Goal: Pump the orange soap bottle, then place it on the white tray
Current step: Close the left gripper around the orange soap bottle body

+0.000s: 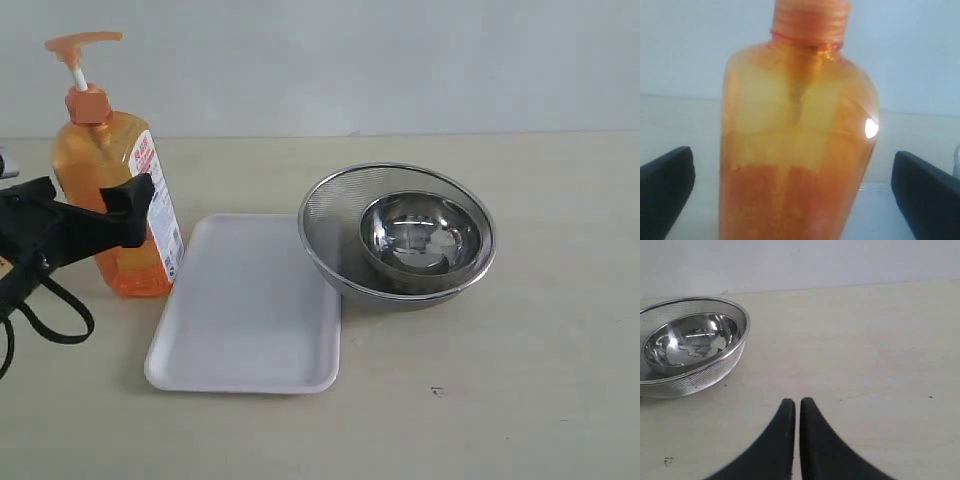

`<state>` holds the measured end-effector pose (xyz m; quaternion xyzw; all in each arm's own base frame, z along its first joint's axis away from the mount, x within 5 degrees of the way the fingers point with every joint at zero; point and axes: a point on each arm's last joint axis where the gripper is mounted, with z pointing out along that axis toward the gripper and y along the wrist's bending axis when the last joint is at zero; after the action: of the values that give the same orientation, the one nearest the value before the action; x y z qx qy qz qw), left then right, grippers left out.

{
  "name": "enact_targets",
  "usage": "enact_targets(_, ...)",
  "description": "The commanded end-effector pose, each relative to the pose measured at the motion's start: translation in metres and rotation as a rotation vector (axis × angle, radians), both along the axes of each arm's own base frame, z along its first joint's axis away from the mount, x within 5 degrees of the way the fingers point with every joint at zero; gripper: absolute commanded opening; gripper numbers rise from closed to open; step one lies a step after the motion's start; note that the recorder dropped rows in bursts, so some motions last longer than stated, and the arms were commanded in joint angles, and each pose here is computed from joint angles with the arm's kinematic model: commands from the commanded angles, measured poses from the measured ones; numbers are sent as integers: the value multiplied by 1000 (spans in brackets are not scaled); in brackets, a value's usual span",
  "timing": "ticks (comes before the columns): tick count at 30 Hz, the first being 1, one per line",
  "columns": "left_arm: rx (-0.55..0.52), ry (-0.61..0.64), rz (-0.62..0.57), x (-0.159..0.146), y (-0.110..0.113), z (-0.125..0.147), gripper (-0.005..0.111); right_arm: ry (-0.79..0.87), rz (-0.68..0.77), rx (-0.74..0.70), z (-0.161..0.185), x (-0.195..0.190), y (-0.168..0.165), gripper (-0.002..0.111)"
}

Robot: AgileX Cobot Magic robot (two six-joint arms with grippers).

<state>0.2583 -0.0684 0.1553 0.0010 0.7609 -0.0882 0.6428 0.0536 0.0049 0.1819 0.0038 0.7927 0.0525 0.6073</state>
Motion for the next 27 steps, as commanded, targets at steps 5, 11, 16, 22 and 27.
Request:
enact_targets(5,9,-23,7,16,-5,-10,110,-16,-7,6,1,0,0,0)
enact_targets(11,7,-90,18,22,-6,-6,110,-16,-7,6,1,0,0,0)
enact_targets(16,6,-115,18,28,-8,-2,110,-16,-7,6,1,0,0,0)
enact_targets(22,36,-108,10,36,-11,2,110,-16,-7,6,1,0,0,0)
enact_targets(27,34,-103,16,37,-11,2,110,-16,-7,6,1,0,0,0)
